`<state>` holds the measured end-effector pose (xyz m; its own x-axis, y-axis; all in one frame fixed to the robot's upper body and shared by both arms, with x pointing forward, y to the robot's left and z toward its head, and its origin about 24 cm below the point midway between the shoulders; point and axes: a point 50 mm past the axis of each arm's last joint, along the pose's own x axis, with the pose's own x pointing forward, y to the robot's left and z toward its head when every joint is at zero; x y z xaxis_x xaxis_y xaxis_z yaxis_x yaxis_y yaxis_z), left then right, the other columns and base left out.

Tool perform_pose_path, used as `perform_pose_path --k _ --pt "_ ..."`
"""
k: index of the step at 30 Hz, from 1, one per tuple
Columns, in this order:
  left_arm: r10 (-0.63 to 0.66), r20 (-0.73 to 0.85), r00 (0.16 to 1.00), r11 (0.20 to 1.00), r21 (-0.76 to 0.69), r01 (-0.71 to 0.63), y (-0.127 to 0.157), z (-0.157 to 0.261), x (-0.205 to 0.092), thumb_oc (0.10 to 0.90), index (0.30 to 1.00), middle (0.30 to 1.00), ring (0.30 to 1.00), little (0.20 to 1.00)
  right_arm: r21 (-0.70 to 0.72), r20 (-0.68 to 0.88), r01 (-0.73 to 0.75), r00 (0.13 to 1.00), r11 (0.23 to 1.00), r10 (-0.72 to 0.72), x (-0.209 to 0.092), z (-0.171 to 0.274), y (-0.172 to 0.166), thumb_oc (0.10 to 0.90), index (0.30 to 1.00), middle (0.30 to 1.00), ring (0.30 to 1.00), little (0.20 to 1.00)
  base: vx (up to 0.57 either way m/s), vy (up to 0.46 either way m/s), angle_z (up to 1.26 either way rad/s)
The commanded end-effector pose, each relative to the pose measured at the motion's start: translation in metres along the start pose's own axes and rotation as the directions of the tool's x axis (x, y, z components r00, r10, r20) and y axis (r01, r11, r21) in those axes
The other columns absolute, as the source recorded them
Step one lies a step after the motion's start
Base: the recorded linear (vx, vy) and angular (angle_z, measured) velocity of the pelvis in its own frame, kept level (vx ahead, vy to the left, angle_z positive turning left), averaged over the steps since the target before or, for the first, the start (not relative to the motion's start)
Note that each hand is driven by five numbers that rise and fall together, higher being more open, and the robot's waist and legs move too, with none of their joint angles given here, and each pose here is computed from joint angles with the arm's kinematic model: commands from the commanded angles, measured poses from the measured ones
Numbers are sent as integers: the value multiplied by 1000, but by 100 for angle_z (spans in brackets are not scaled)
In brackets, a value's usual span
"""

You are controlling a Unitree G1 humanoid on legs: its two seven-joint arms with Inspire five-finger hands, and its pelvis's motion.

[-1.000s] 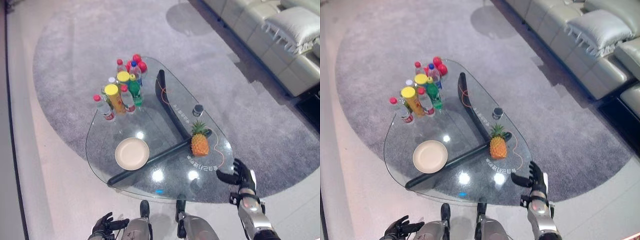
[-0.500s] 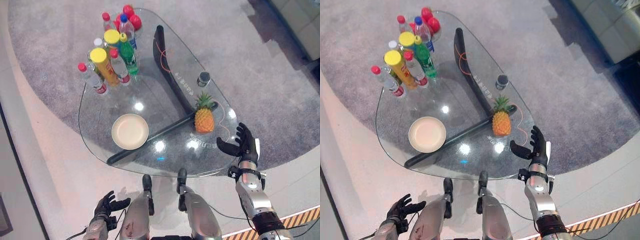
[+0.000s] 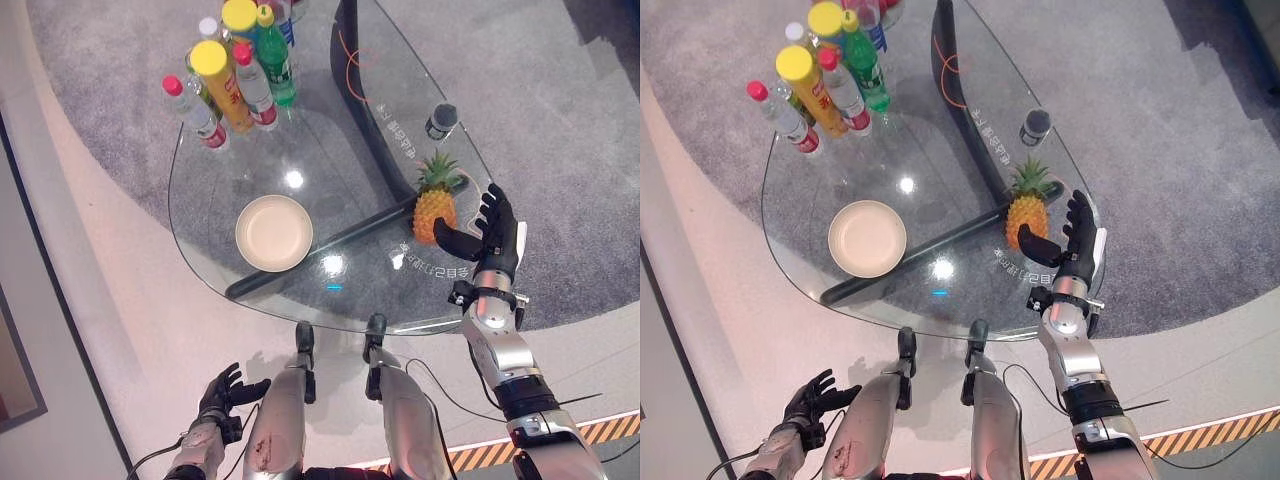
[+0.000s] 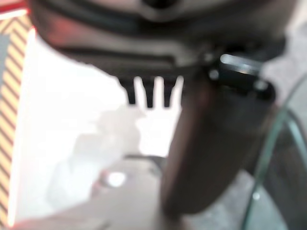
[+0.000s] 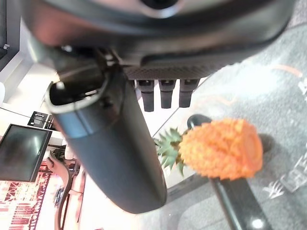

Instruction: Pick up the fruit to the plate

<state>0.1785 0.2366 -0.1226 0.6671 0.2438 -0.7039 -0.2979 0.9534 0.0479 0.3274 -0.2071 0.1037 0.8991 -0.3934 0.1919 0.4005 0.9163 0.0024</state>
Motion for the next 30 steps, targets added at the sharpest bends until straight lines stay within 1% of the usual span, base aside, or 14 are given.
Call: perform_pose_path --k 1,8,11,19,25,30 --pt "6 -19 1000 1000 -16 -6 -5 -9 -4 800 900 900 900 900 129 302 0 953 992 -39 8 73 -2 800 900 900 900 900 17 45 3" --pt "-15 -9 1000 1000 -25 15 -14 -4 -4 800 900 900 900 900 69 246 41 967 997 -57 15 72 1 800 900 900 900 900 17 42 2" --pt "-30 1 1000 999 -28 30 -20 -3 -5 800 900 900 900 900 -13 221 128 968 992 -122 16 64 -4 800 900 900 900 900 15 35 3" --pt "-55 10 998 997 -45 55 -26 0 -6 800 900 900 900 900 -97 200 230 957 968 -208 24 60 -13 800 900 900 900 900 3 8 1" --pt "-79 21 997 995 -51 80 -31 2 -7 800 900 900 900 900 -115 162 259 957 959 -239 29 59 -15 800 900 900 900 900 0 0 0" --pt "-97 31 995 994 -56 98 -36 3 -8 800 900 900 900 900 -87 135 233 966 969 -221 30 58 -10 800 900 900 900 900 -3 25 2"
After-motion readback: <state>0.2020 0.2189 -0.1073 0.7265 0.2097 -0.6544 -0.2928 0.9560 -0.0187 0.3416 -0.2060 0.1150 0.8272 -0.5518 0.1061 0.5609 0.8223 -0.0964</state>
